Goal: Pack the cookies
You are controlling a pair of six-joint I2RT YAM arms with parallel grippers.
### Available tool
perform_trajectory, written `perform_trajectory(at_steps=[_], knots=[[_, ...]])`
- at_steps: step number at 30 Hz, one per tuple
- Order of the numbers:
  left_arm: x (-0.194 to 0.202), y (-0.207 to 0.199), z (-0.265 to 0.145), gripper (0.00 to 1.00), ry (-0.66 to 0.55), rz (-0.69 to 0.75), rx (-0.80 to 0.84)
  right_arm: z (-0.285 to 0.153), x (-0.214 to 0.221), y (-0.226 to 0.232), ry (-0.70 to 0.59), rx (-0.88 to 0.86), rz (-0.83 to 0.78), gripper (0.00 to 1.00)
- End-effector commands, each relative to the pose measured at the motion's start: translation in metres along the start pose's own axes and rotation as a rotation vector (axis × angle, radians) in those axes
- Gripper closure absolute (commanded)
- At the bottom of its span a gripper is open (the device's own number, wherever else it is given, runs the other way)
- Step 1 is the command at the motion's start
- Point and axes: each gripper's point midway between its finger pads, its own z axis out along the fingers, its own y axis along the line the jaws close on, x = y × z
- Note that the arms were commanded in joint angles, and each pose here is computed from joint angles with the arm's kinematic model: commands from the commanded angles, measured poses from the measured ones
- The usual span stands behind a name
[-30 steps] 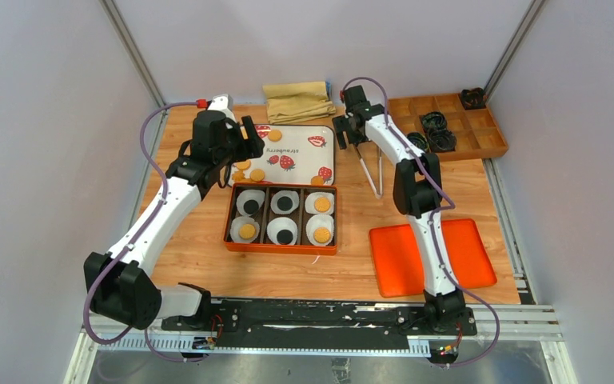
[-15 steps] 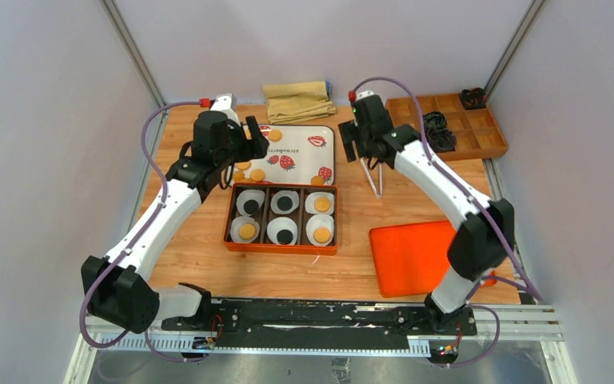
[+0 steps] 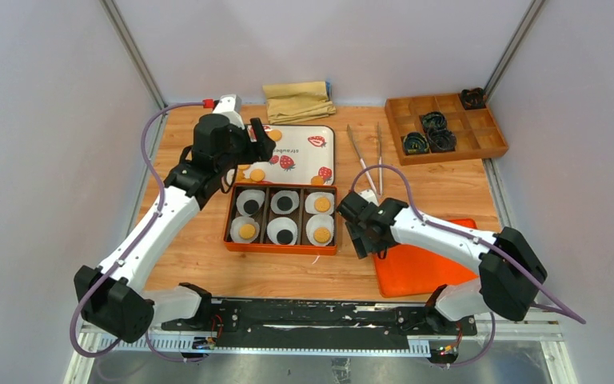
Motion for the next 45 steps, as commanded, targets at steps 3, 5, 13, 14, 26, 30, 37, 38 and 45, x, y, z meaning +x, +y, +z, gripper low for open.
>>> perform_trajectory(at_steps=[3,5,13,14,26,30,37,38,45], knots=[[-0.007,-0.009,-0.017,0.23,-0.035,0.000,0.026,0.009,0.025,0.007,0.015,-0.012,0.104,0.29],[-0.008,-0.008,-0.019,0.23,-0.038,-0.001,0.019,0.015,0.024,0.012,0.007,-0.027,0.104,0.30],[-0.009,-0.004,-0.026,0.23,-0.045,0.011,0.000,0.039,0.029,0.030,0.021,-0.082,0.114,0.35],[-0.008,-0.003,-0.026,0.23,-0.044,0.012,-0.002,0.041,0.030,0.031,0.026,-0.083,0.114,0.38],[-0.008,-0.003,-0.026,0.23,-0.042,0.016,-0.004,0.050,0.024,0.032,0.032,-0.066,0.132,0.94],[-0.007,-0.002,-0.026,0.23,-0.039,0.018,-0.008,0.037,0.012,0.023,0.015,-0.021,0.132,1.00],[-0.005,-0.001,-0.023,0.23,-0.032,0.019,-0.013,-0.027,-0.025,0.013,-0.088,-0.072,0.128,1.00],[-0.004,-0.001,-0.022,0.23,-0.031,0.018,-0.012,-0.040,-0.032,0.011,-0.119,-0.093,0.129,1.00],[-0.002,-0.007,-0.015,0.23,-0.022,0.006,0.019,-0.126,-0.083,0.008,-0.347,-0.259,0.154,1.00]])
